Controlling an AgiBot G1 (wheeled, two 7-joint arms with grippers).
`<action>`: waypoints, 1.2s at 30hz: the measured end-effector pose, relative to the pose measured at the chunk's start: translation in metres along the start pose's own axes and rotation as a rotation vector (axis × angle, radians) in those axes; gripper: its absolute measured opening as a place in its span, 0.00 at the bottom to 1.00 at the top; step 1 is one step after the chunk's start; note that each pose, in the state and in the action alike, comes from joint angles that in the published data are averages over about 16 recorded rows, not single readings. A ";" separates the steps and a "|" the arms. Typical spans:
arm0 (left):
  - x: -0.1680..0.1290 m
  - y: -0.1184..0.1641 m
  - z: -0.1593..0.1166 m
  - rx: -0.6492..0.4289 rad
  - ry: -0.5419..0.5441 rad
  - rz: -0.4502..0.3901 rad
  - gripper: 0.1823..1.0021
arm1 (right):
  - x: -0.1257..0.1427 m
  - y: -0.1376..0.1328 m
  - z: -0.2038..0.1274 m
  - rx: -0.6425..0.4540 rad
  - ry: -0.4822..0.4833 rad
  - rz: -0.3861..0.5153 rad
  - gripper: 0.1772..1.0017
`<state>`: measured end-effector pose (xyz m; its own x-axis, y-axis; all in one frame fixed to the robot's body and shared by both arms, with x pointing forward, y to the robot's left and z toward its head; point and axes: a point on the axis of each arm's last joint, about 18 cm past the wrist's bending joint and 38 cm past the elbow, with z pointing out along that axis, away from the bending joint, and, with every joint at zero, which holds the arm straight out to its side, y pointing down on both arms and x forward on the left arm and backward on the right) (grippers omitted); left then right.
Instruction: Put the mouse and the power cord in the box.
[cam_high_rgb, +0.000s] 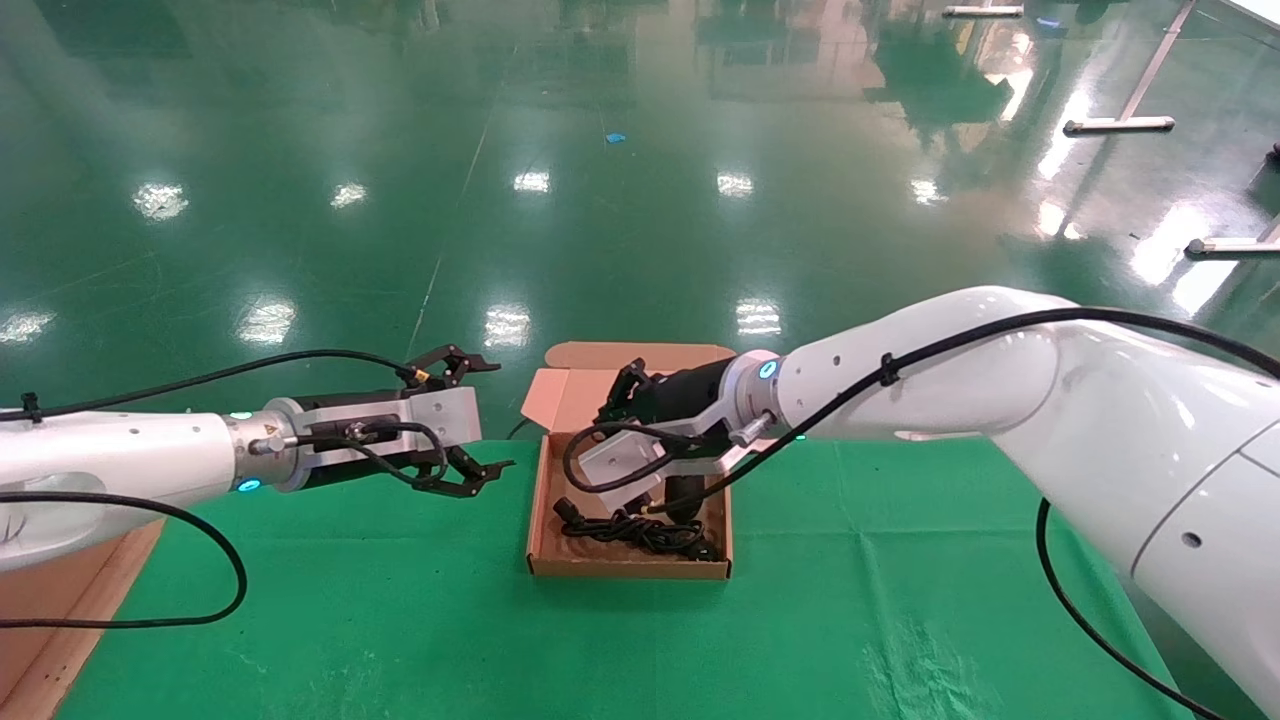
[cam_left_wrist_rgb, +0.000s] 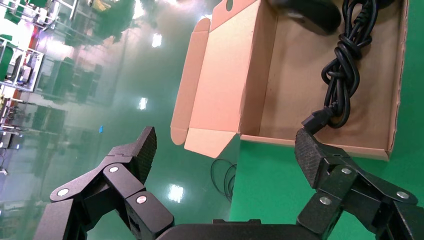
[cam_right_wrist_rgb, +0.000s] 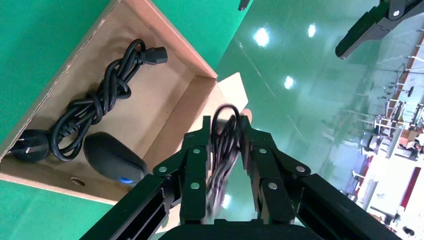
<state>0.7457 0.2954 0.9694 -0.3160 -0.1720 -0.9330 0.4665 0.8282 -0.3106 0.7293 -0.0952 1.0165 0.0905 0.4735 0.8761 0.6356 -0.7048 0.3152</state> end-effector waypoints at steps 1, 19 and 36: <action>0.000 0.000 0.000 0.000 0.000 0.000 1.00 | 0.000 0.000 0.000 0.000 0.000 -0.001 0.14; 0.005 -0.007 0.000 0.049 0.000 -0.053 1.00 | -0.008 0.000 -0.006 0.042 0.002 0.070 0.47; 0.019 -0.036 -0.038 0.316 0.005 -0.334 1.00 | -0.064 -0.011 -0.045 0.313 0.027 0.566 0.88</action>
<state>0.6919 0.2829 0.9700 -0.4957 -0.3988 -0.7715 0.5672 0.5241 -0.6353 0.6822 -0.1415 0.9739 0.4603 0.0578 0.8859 0.6894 -0.6519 -0.3157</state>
